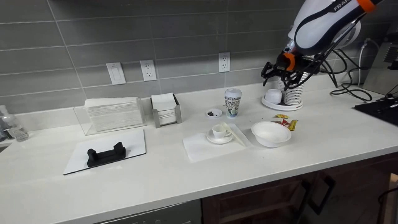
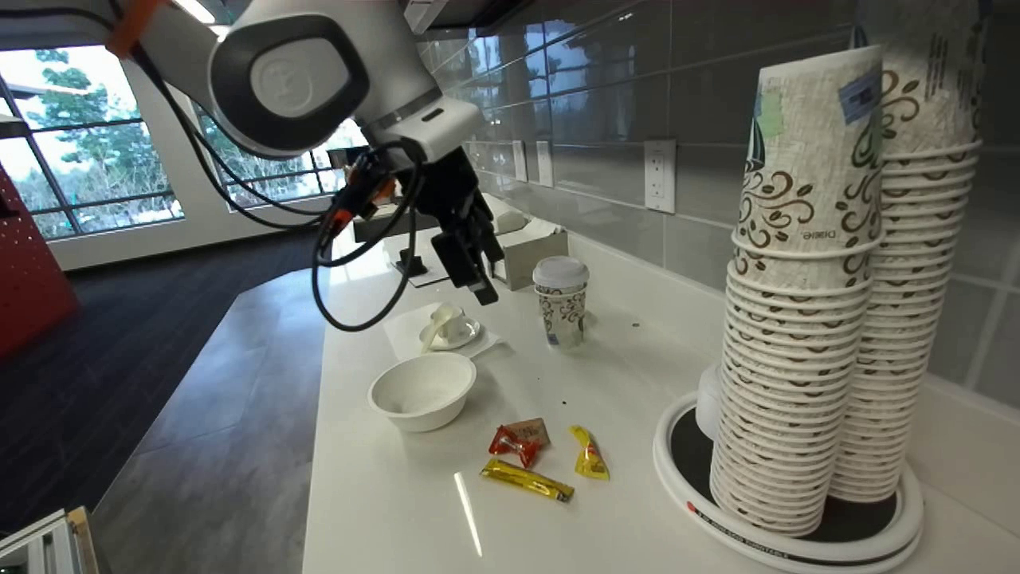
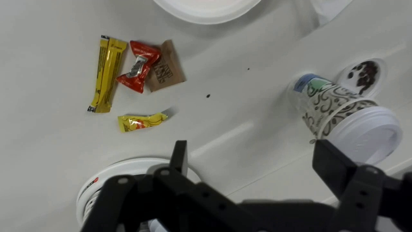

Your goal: Pick up one of the sachets and put it in the white plate

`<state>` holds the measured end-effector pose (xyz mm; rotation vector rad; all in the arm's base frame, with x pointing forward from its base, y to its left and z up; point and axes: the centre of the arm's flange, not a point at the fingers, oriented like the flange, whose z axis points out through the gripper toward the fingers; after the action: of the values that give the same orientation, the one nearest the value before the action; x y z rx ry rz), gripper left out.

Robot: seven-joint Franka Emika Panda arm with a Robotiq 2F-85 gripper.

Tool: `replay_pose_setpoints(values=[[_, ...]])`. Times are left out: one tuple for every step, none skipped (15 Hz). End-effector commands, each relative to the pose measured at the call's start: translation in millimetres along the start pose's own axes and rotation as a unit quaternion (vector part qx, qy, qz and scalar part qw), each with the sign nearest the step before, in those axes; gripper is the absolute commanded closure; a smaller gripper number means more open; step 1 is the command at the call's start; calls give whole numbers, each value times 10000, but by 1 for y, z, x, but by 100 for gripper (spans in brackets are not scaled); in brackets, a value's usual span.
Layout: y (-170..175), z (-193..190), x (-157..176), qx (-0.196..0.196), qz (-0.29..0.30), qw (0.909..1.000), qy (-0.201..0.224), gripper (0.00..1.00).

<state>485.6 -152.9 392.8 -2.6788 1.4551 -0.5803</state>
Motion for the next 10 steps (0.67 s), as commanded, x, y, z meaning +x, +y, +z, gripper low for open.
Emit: replay_pose_setpoints(values=[[0,29,23,-395,93,9989,239,0],[5,35,27,-533,103,9982,250,0],[11,42,32,-672,132,9973,269,0],[16,48,36,-792,156,9964,267,0],[21,53,39,-909,206,9953,254,0],[26,58,41,-1052,259,9939,201,0],[31,62,42,-1191,325,9923,117,0],[34,67,42,-1349,396,9901,2,0],[37,71,42,-1499,464,9875,-119,0],[38,74,41,-1644,541,9846,-259,0]])
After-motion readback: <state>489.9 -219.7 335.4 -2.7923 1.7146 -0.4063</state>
